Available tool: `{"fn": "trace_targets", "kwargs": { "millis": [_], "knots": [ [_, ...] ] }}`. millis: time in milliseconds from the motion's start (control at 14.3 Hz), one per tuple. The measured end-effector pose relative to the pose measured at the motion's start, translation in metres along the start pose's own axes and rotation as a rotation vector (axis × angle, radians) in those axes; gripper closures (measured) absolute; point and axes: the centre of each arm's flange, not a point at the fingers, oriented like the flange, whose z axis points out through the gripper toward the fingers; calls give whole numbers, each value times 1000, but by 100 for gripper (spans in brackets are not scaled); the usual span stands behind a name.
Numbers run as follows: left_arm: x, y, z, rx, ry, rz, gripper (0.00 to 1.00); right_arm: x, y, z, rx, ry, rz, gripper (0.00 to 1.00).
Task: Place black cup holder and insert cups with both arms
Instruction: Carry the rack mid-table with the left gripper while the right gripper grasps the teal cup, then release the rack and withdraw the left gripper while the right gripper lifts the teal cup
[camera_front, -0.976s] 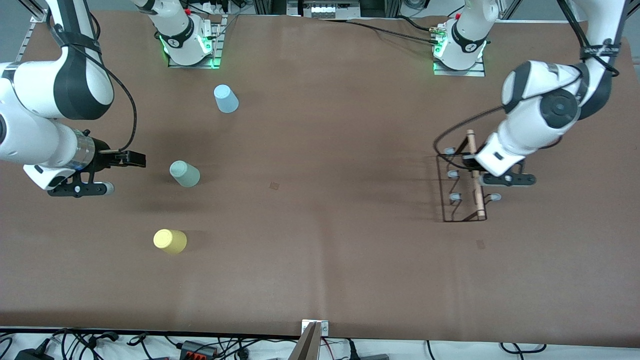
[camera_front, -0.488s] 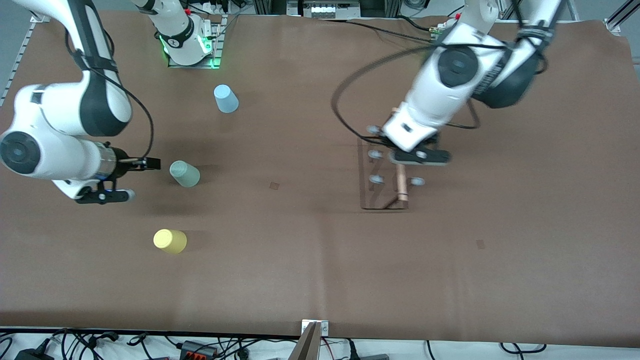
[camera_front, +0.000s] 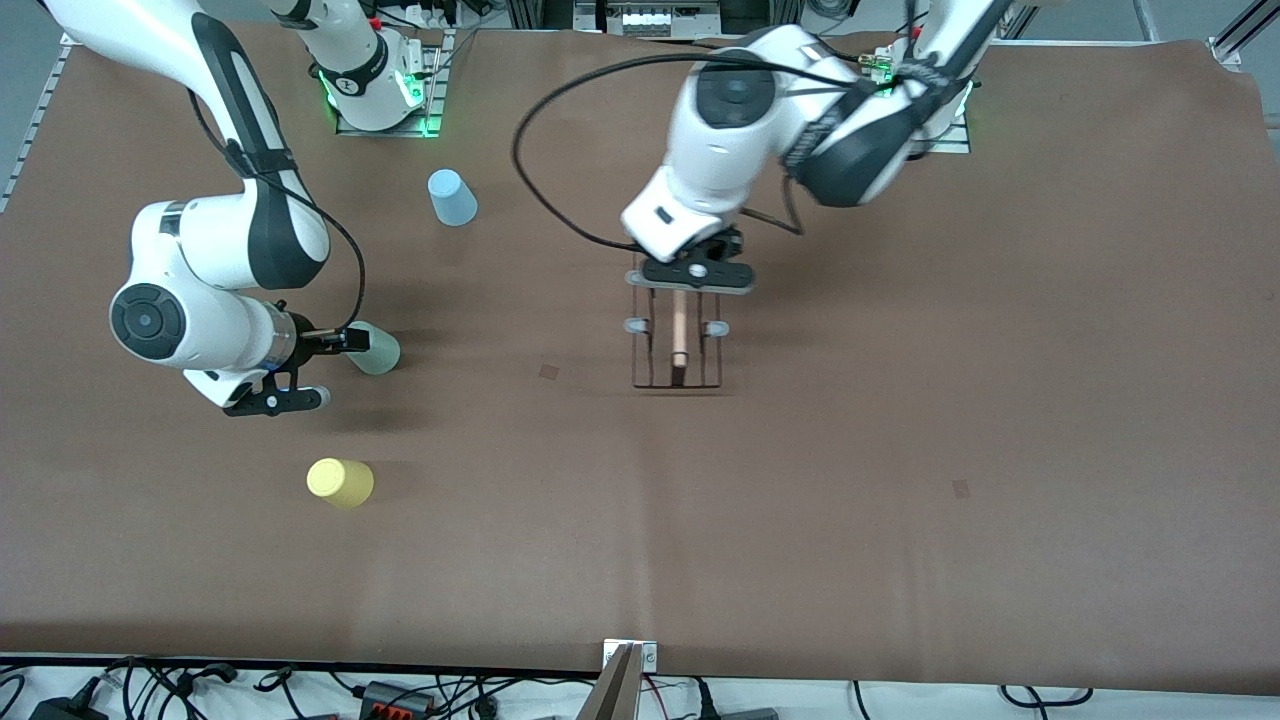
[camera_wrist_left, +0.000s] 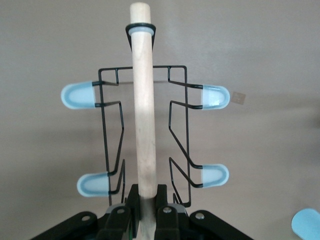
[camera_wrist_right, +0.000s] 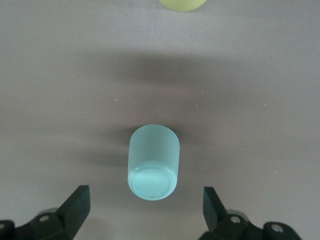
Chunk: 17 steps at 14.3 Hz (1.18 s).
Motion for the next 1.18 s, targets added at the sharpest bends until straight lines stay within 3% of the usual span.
{"fn": "trace_targets", "kwargs": {
  "millis": [767,976,1045,1185],
  "knots": [
    [26,46,72,-23,-17,-31,84,-11,7,51,51,-44,60,0],
    [18,55,84,15,15,-3,84,-9,8,67,48,-61,64,0],
    [14,59,90,33,27,8,79,-8,8,71,48,-65,65,0],
    [10,63,97,45,33,11,61,-7,8,77,47,-71,67,0]
  ]
}}
